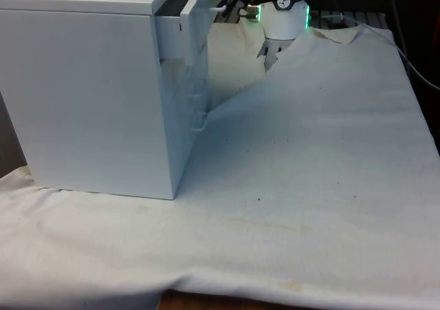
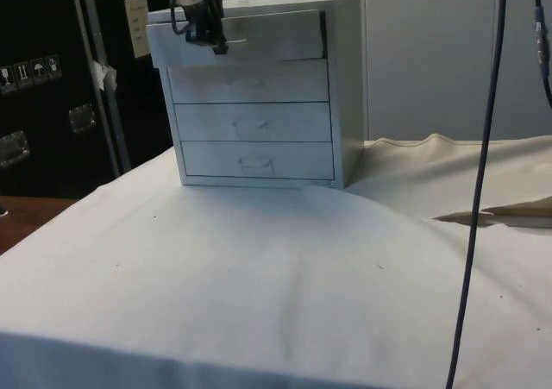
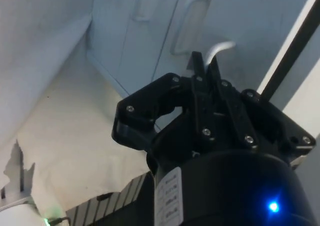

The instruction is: Open the drawer, then close it.

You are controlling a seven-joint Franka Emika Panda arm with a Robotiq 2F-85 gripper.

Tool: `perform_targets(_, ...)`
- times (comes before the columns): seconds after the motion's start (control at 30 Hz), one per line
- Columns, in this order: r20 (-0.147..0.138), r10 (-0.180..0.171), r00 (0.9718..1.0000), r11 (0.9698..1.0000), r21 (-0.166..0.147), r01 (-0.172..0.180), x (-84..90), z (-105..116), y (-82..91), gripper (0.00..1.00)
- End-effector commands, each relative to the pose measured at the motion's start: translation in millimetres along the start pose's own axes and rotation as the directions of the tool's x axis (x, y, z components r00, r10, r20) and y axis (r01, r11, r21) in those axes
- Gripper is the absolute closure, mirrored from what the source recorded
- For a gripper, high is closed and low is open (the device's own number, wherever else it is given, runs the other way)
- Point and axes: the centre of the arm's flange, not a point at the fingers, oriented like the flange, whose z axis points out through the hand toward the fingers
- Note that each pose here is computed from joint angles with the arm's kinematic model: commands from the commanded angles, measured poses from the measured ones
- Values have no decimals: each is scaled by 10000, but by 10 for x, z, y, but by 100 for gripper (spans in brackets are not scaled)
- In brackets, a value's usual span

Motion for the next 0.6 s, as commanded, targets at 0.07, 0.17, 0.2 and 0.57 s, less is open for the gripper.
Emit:
perform_targets(0.07,17,-27,10000,9995,-318,27,13,-72,-67,100)
perform_targets(0.17,-4,-6,10000,9997,-256,6,6,-72,-79,100)
perform_targets(0.2,13,-36,10000,9990,-449,36,19,-108,-118,100)
perform_targets(0.57,78,-21,10000,9959,-910,28,52,-244,-323,100)
